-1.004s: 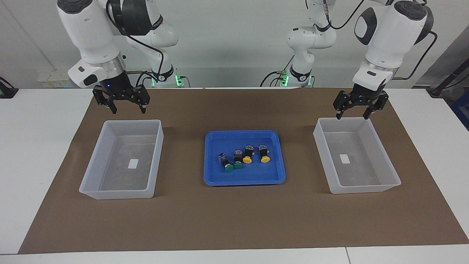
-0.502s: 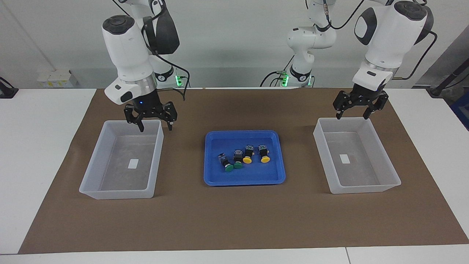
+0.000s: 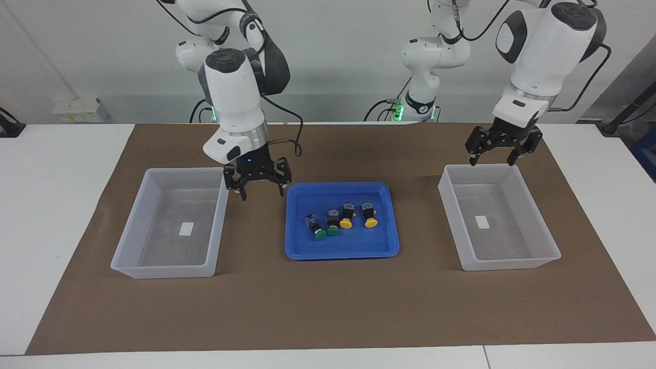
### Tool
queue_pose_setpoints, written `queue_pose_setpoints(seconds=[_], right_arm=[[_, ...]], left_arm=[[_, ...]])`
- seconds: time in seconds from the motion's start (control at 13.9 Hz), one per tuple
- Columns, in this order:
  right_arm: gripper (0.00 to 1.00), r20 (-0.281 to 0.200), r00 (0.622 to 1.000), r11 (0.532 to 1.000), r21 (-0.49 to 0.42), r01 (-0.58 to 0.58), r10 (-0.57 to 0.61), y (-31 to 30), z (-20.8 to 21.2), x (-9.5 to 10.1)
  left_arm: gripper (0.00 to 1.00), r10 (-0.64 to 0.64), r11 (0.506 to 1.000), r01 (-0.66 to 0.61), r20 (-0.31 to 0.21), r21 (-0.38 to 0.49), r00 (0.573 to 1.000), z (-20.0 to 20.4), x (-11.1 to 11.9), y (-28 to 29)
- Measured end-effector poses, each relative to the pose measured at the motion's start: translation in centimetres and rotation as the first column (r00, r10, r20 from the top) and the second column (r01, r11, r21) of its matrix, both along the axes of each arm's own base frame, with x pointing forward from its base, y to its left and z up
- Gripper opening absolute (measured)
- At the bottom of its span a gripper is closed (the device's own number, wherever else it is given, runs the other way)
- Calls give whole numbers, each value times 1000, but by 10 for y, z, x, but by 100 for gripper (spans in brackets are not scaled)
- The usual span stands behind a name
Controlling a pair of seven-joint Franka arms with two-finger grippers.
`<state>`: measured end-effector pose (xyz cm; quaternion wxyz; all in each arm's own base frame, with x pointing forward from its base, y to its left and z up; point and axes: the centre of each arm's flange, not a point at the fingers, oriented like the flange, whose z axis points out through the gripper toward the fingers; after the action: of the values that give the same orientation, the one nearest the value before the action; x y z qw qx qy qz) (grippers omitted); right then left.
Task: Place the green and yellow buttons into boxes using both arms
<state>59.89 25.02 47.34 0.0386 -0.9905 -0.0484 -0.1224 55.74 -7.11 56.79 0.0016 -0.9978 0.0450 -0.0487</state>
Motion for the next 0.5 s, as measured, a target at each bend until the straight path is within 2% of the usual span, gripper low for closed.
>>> queue_pose_setpoints(seconds=[0.22,0.5], right_arm=[[100,29,999,1000,13,-20,19,16,-26,8],[100,45,997,997,14,-70,70,33,-69,1]], left_arm=[[100,20,999,-20,-31,-26,999,-22,-14,-9],[100,112,991,-112,-5,-78,994,-46,-23,-58]])
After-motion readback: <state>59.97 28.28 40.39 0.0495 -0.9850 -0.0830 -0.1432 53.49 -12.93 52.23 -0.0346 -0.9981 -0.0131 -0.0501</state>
